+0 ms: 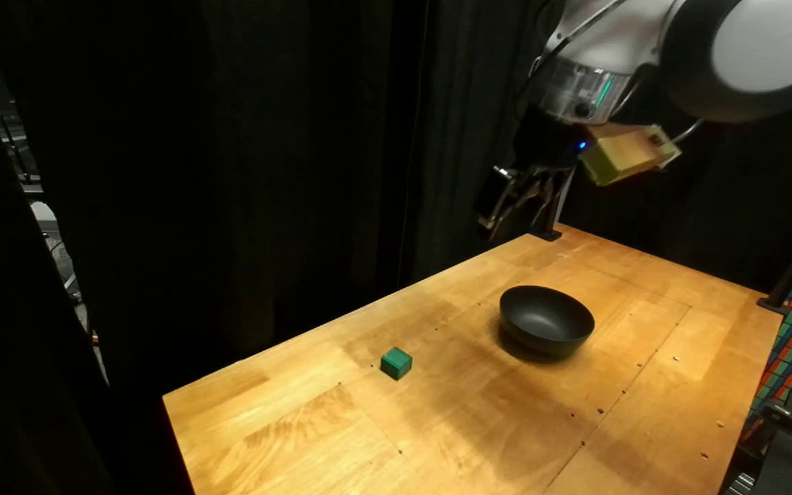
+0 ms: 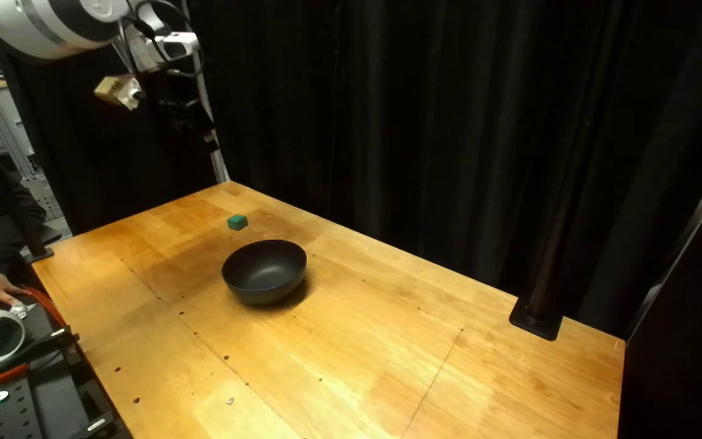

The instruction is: Put the green block in the black bowl

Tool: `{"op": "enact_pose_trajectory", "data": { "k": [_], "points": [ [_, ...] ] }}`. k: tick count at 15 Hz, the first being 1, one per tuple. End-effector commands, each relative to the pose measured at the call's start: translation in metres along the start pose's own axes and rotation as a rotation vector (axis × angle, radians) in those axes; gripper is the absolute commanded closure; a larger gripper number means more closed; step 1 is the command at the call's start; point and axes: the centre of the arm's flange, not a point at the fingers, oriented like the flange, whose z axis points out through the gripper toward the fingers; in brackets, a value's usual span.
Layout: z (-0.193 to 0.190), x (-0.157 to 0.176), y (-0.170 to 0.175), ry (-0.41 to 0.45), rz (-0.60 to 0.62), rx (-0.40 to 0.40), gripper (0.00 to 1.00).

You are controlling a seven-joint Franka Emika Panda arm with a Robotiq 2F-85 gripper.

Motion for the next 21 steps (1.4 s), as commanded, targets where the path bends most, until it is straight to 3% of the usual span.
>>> {"op": "enact_pose_trajectory", "data": {
  "k": [1,4,9,17,18,19,21],
  "points": [
    [0.069,0.043,-0.029,-0.017,-0.001,0.066,0.0],
    [0.122,0.055,-0.054,-0.043,-0.017,0.109,0.0],
    [0.183,0.064,-0.086,-0.065,-0.063,0.098,0.0],
    [0.259,0.041,-0.1,-0.132,-0.095,0.072,0.0],
    [0.265,0.039,-0.1,-0.126,-0.101,0.059,0.25],
    [0.269,0.038,-0.101,-0.127,-0.109,0.049,0.25],
    [0.272,0.036,-0.103,-0.12,-0.118,0.038,0.42]
  ]
}}
